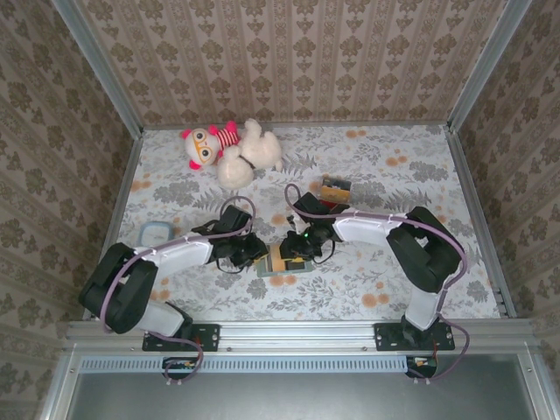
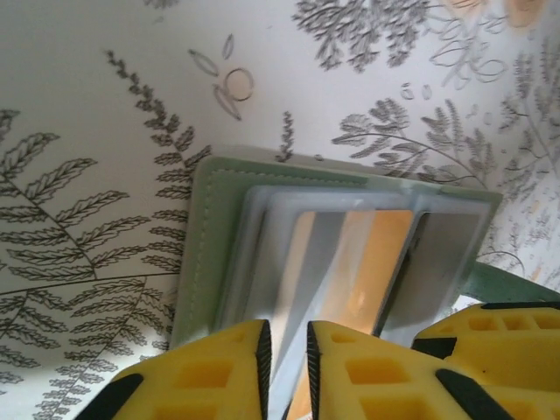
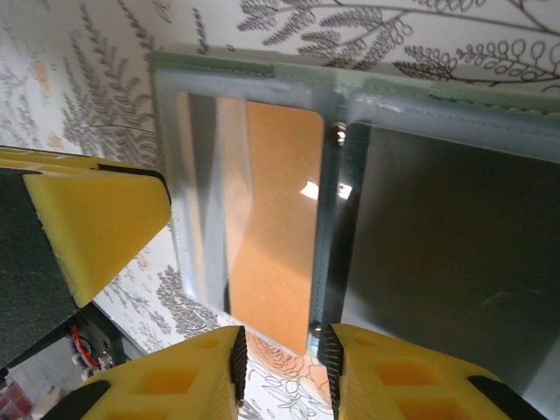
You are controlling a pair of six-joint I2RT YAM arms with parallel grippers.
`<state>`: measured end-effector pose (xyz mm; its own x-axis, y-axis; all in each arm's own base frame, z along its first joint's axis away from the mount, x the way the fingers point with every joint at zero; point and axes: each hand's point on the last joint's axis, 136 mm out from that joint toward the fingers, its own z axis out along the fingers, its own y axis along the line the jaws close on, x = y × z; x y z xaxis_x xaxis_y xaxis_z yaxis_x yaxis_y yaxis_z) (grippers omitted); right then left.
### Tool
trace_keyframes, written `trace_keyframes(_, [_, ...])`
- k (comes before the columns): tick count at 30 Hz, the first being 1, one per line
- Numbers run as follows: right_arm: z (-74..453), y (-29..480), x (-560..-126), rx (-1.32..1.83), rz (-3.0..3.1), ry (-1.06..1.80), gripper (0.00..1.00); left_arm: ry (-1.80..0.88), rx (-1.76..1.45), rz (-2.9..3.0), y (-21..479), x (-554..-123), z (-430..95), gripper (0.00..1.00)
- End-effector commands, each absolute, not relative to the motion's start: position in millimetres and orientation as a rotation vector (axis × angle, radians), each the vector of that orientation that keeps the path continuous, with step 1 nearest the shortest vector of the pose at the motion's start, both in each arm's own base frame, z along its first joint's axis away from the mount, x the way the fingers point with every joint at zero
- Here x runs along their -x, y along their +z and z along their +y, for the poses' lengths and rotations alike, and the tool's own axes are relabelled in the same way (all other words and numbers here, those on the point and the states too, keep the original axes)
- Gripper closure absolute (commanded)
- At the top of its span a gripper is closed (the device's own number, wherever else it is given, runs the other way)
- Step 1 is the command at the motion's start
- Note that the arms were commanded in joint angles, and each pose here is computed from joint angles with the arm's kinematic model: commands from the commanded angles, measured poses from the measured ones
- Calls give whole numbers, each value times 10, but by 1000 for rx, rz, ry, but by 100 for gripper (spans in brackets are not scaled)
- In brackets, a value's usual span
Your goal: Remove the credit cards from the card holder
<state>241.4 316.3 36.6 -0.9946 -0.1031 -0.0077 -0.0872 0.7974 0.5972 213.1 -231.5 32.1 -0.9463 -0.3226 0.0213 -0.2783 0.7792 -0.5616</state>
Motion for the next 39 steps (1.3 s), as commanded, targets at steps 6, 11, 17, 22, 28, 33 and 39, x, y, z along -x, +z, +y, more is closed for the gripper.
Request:
trace_keyframes(6, [3281,312,-2467,-166,-2921,-1001,71,-840,570,2941,187,-2056,-2238,84])
trace_keyframes(11, [3301,253,-2458,-168,-2902,-1006,72,-820,584,2956,134,-2011,-2200,86])
trace_keyframes(17, [3334,220,-2456,-173,-2884,-1019,74,-809,586,2970,100,-1978,-2189,89])
trace_keyframes(22, [3353,233,-2459,-179,-2880,-1035,77,-810,577,2974,102,-1969,-2199,90])
trace_keyframes(28, [3275,253,-2490,-165,-2923,-1000,88,-802,571,2970,133,-1992,-2199,89])
trace_keyframes(33, [3041,220,-2481,-154,-2996,-854,93,-771,554,2976,155,-2004,-2180,84])
trace_keyframes(39, [2841,176,-2426,-115,-3016,-805,94,-769,550,2970,178,-2017,-2167,83])
